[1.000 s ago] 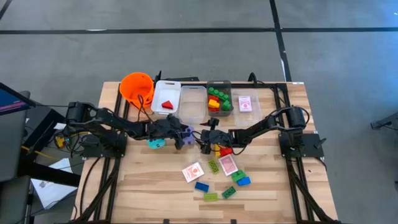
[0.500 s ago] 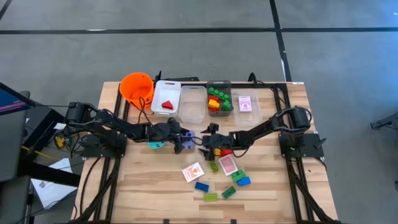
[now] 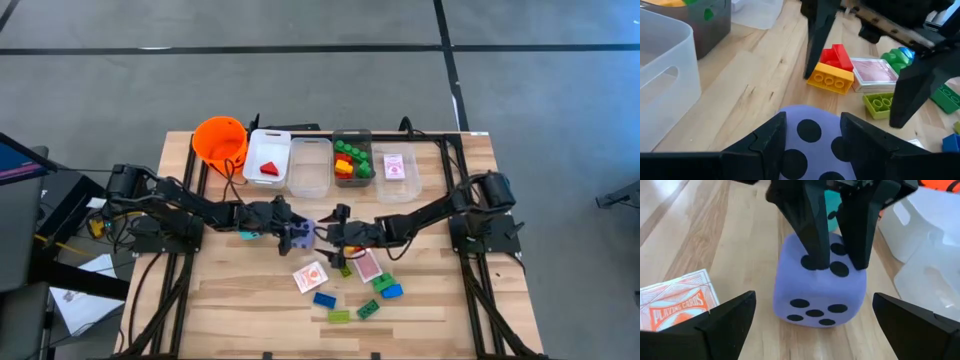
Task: Pick & Place Toys
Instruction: Put the large violet dice into the left transparent bin
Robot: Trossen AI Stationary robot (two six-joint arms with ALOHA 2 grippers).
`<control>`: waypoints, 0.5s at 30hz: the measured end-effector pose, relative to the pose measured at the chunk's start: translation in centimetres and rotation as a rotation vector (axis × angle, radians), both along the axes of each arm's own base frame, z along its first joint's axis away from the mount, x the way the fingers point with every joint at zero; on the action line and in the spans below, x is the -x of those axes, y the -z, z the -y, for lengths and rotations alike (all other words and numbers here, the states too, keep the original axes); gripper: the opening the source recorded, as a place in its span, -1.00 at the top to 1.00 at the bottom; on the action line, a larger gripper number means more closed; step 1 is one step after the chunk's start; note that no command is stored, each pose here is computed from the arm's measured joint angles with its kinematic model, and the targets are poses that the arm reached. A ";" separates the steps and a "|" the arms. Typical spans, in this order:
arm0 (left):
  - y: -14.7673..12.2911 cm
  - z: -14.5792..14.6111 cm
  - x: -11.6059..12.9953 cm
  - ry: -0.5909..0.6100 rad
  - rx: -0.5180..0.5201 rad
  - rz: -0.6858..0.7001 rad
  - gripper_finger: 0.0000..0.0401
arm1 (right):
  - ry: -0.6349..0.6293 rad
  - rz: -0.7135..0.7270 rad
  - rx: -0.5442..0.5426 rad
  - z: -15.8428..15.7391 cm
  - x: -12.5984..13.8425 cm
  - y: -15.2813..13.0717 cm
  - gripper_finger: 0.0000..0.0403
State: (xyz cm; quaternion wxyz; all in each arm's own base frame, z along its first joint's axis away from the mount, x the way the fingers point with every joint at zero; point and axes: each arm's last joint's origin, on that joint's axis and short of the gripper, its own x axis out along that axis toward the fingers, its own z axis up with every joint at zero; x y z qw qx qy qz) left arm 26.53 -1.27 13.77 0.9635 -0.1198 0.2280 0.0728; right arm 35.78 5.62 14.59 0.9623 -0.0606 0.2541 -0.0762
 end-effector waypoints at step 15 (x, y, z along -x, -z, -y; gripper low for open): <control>0.0 -0.2 0.0 -0.023 -0.009 0.006 0.09 | 0.053 0.059 -0.067 0.7 -0.4 -0.3 -0.96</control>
